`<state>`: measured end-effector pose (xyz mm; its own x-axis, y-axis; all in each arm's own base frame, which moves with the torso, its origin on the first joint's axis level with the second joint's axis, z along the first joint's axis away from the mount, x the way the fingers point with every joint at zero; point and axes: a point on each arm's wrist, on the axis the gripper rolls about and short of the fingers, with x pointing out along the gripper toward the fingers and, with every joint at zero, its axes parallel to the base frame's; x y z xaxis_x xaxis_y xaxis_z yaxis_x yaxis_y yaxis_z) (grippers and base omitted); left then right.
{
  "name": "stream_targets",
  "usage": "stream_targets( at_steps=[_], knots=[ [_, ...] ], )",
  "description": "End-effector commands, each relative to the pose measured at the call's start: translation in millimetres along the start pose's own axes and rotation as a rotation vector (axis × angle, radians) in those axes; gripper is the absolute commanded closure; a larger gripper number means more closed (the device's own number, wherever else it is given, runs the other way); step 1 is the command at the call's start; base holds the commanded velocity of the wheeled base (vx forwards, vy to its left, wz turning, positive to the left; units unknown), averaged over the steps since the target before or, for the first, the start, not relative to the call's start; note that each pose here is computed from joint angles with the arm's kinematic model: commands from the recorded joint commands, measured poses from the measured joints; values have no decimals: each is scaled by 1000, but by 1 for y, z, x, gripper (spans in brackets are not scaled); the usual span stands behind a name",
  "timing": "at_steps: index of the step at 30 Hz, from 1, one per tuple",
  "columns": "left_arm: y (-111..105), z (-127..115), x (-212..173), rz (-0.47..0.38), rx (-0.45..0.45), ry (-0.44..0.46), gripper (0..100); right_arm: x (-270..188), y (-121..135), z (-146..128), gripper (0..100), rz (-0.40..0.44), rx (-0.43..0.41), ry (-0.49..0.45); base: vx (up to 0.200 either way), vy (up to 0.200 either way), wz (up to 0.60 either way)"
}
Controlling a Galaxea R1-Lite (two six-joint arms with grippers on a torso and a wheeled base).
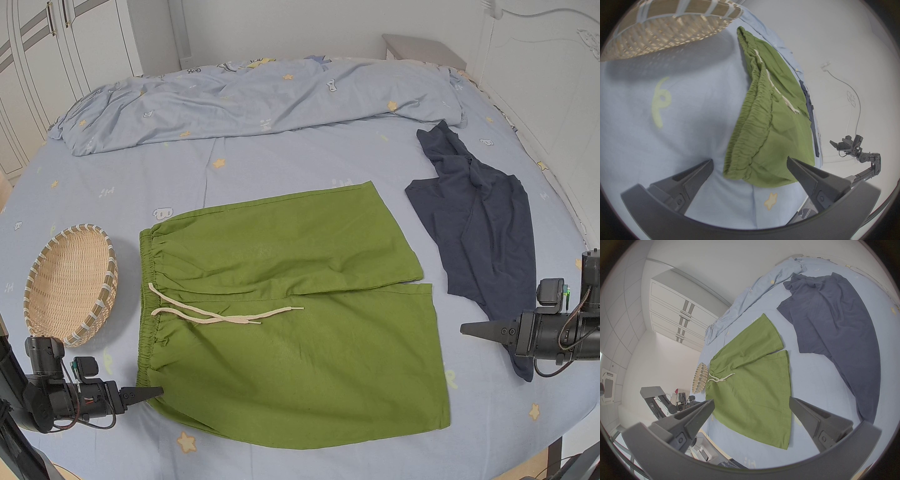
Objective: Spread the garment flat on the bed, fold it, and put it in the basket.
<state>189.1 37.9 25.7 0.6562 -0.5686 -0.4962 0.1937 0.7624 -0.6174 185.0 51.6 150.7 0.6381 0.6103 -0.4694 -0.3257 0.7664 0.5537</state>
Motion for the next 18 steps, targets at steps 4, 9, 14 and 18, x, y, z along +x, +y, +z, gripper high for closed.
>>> stream_targets(
  at_steps=[4, 9, 14, 18],
  knots=[
    [-7, -8, 8, -42, -17, 25, 0, 1, 0, 0, 0, 1, 2, 5, 0, 0, 0],
    [-8, -7, 8, -45, -13, -1, 0, 1, 0, 0, 0, 1, 1, 3, 0, 0, 0],
    [-6, -6, 8, -48, -31, -19, 100, 1, 0, 0, 0, 1, 2, 5, 0, 0, 0],
    [-5, -6, 5, -36, -48, -23, 100, 1, 0, 0, 0, 1, 2, 5, 0, 0, 0]
  ],
)
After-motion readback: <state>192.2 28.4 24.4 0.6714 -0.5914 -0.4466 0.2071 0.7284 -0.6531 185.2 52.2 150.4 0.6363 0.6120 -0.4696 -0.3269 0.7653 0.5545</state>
